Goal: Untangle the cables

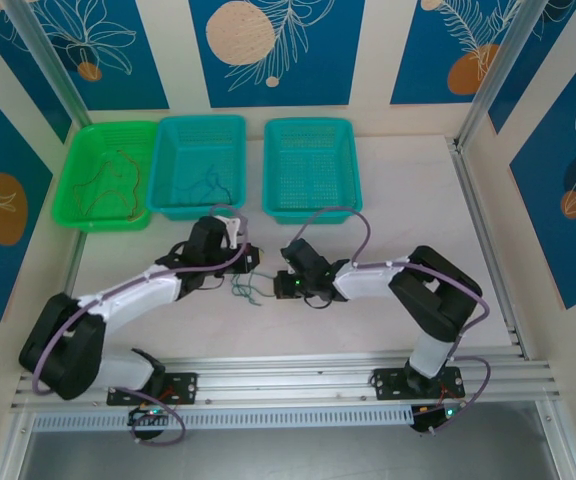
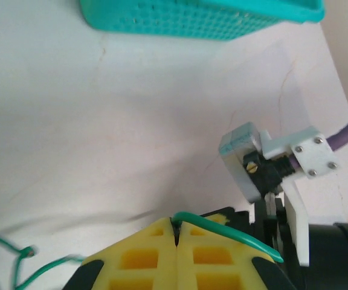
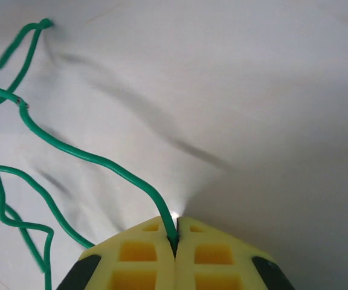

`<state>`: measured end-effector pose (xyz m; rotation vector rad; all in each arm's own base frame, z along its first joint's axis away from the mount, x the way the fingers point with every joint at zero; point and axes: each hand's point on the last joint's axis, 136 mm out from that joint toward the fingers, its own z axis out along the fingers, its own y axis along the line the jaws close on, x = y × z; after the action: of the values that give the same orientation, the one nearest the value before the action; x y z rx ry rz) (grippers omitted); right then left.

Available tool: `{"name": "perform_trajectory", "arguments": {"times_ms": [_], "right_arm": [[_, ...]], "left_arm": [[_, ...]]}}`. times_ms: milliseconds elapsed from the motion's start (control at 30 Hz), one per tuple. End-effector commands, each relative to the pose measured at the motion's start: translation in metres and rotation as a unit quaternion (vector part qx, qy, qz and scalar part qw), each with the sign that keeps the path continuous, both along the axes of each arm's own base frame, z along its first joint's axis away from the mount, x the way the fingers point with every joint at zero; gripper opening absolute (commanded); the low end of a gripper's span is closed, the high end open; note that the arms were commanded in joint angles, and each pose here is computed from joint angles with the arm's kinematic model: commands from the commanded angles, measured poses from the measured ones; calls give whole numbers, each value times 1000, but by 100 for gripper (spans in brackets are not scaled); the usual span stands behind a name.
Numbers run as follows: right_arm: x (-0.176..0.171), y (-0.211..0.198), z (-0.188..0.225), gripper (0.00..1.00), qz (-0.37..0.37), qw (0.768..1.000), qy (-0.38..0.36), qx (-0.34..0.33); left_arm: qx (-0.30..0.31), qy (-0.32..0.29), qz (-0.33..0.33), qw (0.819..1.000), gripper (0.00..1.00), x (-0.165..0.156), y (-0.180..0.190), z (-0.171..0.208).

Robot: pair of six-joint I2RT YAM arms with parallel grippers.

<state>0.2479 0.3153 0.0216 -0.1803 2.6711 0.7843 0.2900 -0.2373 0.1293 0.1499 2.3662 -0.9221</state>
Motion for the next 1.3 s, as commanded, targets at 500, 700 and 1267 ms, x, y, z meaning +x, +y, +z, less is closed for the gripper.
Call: {"name": "perform_trajectory", "arguments": {"times_ms": [500,700,1267], "right_arm": [[-27,-184,-18,0,-272,955,107,-46],[-25,-211,-4,0,-337,935,108,-21],[-46,-101,51,0,-20,999,-14,24]], "left_arm": [[53,15,139,989,0,-29,109,-18],[61,14,155,986,0,-25,117,-15],[-93,-29,29,995,61,-27,29,24]]}}
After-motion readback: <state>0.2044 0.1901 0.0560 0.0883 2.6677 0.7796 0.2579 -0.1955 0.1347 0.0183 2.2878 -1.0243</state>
